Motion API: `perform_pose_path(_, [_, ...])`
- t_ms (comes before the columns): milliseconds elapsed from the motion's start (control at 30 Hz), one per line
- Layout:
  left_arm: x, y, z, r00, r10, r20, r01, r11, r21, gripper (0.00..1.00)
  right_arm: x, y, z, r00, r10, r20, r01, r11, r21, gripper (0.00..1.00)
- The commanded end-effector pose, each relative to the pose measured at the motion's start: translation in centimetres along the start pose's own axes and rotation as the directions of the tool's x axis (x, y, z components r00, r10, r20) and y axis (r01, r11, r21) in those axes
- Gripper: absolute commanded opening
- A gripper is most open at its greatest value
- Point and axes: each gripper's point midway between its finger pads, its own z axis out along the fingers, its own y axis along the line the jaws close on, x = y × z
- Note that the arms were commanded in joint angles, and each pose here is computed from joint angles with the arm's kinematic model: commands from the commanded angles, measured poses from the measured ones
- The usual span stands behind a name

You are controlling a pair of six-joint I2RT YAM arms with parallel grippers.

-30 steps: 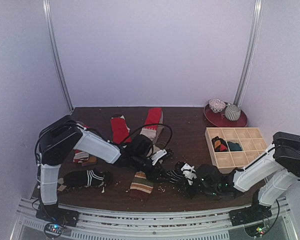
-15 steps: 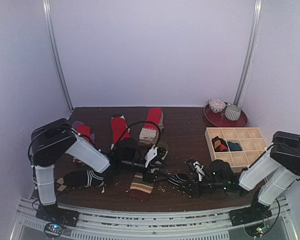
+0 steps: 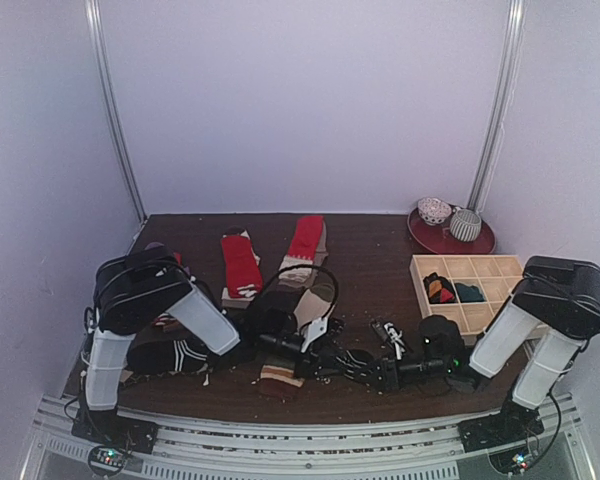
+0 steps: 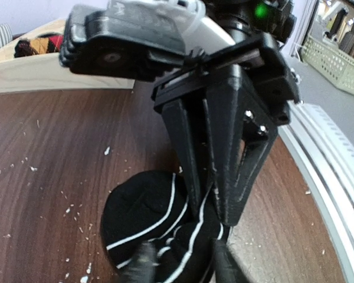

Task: Roll the socks
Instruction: Roll a pair of socks at the center of the board.

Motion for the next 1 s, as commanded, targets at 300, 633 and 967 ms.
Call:
perform_pose_path(300, [6.9,0.5,1.4,0.942,-0.128,-0.31,0.107,0.991,-0.085,0.0,4.0,-4.0,-0.6,0.973,0.133,-0.189,-0.102,0.981,0.166,0.22])
perform_pose_path(633, [14.4,1.8,-2.5,0.68,-0.554,-0.48,0.446,0.832,-0.33,0.0,-5.4,-1.4,-6.6,0.964,-0.243,0.111,0.185,0.907,0.379,0.41])
perform_pose_path(967, [16.9,1.1,-3.2,0.578,-0.616,-0.535,0.511,0.785,-0.352,0.0,-3.9,-0.3,-6.1,0.886,-0.455,0.091,0.358,0.795,0.489,0.44])
